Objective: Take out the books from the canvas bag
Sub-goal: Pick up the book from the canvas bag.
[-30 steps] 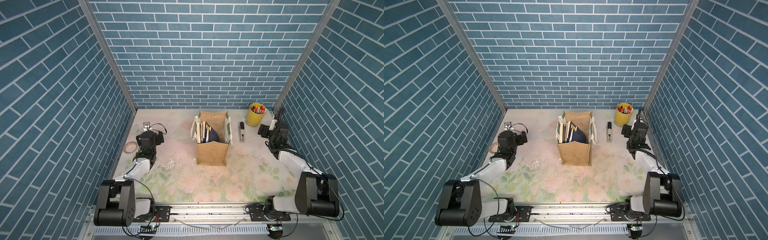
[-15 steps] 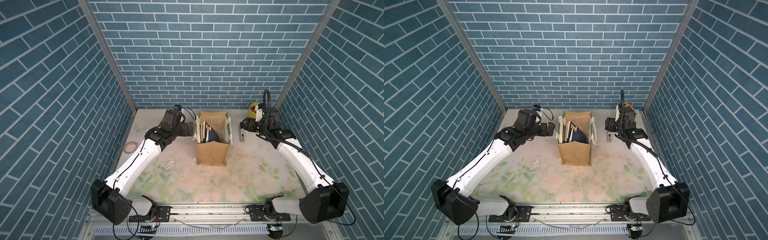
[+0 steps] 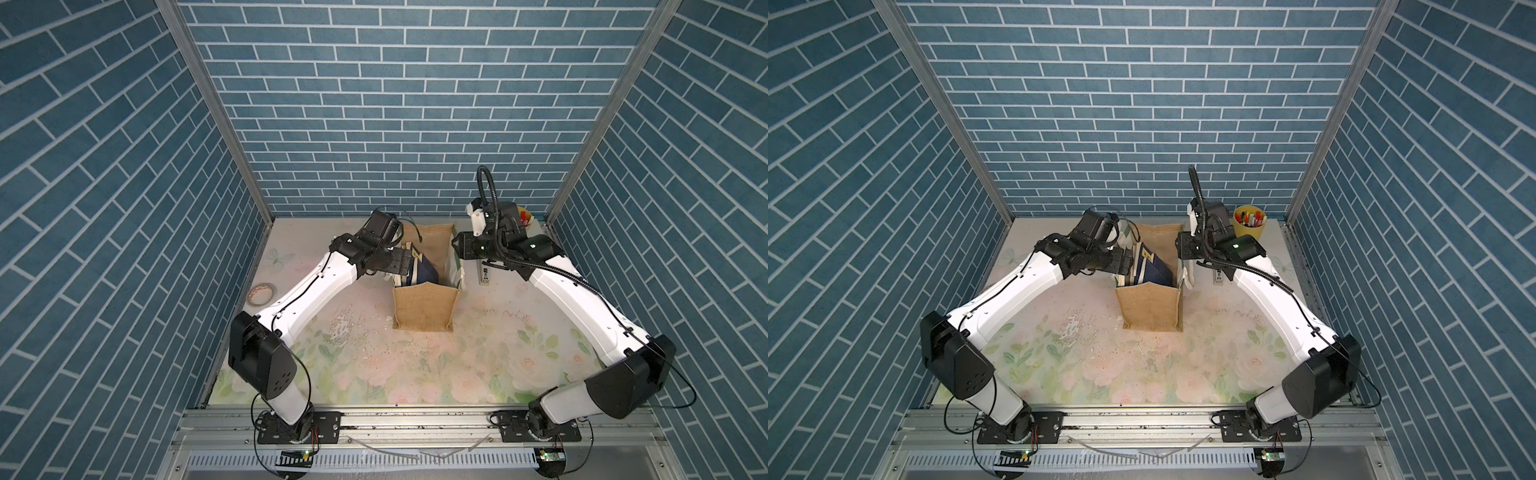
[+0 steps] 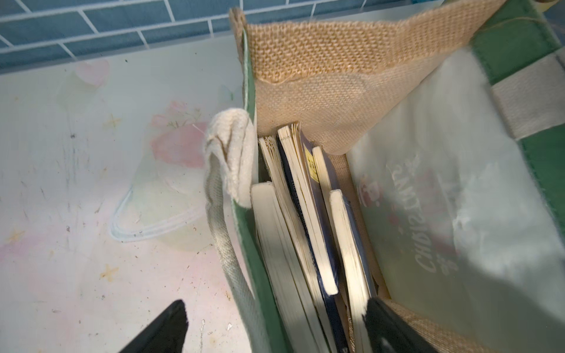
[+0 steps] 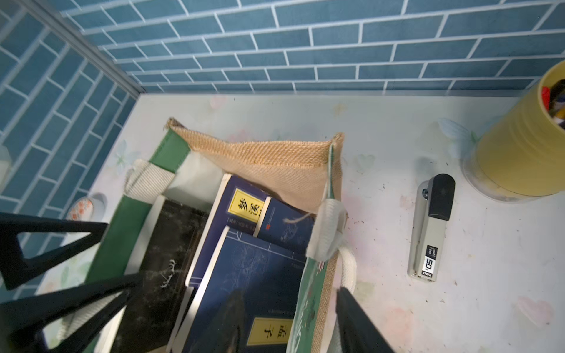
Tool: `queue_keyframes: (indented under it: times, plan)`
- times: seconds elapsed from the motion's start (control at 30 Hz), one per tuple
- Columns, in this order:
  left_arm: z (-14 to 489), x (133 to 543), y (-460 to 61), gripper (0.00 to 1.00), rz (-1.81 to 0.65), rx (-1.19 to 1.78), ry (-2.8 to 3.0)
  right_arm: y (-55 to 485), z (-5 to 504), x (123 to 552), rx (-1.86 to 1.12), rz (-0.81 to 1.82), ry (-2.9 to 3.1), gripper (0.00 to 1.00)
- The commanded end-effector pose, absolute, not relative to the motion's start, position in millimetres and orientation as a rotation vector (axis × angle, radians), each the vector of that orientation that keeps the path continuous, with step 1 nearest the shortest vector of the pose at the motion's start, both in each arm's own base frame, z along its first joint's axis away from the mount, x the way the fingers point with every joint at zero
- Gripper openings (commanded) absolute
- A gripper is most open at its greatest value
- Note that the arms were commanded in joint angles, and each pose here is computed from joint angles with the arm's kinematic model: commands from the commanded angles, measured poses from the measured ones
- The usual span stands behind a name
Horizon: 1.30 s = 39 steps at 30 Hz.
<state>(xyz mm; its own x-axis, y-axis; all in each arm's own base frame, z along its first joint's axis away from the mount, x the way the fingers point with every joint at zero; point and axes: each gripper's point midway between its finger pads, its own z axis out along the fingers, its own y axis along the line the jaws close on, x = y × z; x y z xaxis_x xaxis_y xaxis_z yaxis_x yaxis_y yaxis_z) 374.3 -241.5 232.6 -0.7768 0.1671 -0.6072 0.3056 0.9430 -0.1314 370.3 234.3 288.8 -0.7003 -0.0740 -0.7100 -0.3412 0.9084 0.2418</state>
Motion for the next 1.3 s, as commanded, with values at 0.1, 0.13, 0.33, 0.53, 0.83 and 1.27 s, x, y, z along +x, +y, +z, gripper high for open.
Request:
queue_keyframes:
  times: [0.1,0.13,0.33,0.53,0.83,1.27]
  plan:
    - [268,367,-248,0.85,-0.406,0.243,2.473,251,312,362,-0.27,0.504,2.426,0.48]
    - [273,366,-249,0.82,-0.427,0.216,2.474,254,316,362,-0.257,0.519,2.44,0.48]
    - [273,351,-237,0.81,-0.37,0.187,2.567,270,336,353,-0.222,0.569,2.514,0.46]
    - [262,333,-234,0.76,-0.366,0.247,2.641,294,312,339,-0.245,0.627,2.633,0.45]
    - [236,311,-238,0.65,-0.419,0.28,2.757,307,259,328,-0.233,0.612,2.768,0.51]
    - [227,299,-255,0.4,-0.554,0.318,2.835,307,207,345,-0.169,0.47,2.853,0.55]
